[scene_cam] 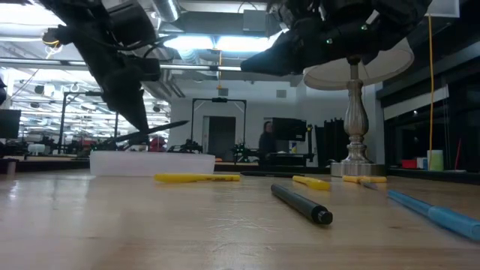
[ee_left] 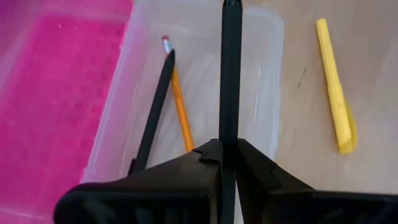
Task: Pick & place school supplies into a supply box
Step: Put the black pen into the pink supply box
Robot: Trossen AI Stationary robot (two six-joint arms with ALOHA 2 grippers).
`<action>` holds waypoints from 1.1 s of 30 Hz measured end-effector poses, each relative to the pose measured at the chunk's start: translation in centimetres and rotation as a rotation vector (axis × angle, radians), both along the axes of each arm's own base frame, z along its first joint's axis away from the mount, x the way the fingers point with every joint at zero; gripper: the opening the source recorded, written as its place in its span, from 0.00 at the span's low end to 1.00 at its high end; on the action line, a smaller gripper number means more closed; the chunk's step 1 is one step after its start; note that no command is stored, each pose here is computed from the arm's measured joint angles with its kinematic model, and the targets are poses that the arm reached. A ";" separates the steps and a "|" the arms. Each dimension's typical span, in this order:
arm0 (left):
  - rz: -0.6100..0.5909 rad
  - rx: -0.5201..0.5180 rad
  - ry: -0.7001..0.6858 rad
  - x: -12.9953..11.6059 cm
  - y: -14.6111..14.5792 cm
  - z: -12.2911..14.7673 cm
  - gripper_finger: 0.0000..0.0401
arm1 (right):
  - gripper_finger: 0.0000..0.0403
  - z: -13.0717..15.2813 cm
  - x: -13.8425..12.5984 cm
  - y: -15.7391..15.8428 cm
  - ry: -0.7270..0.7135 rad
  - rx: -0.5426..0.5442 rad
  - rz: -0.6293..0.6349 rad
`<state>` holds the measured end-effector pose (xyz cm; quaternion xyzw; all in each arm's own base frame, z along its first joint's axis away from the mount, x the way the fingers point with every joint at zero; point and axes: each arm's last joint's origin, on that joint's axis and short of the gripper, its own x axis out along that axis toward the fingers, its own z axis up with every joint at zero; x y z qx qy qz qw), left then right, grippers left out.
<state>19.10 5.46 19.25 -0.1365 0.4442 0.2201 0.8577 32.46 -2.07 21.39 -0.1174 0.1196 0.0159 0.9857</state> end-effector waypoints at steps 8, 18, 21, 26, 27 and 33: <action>-0.004 0.004 -0.005 0.2 0.5 1.4 0.03 | 0.19 0.0 -0.1 -0.9 0.000 -0.001 -0.029; -0.011 0.020 -0.010 0.3 0.6 1.4 0.03 | 0.19 0.0 -0.1 -1.2 -0.001 0.013 -0.040; -0.011 0.025 -0.009 0.5 0.7 1.3 0.03 | 0.19 0.0 -0.1 -1.2 -0.001 0.013 -0.040; 0.015 0.053 0.052 0.9 0.9 0.3 0.03 | 0.19 0.0 -0.1 -1.2 0.000 0.013 -0.040; 0.015 0.049 0.063 1.0 0.9 0.1 0.03 | 0.19 0.0 -0.1 -1.2 0.000 0.013 -0.040; -0.021 0.056 0.117 1.8 1.1 -1.1 0.03 | 0.19 0.0 -0.1 -1.2 -0.001 0.013 -0.040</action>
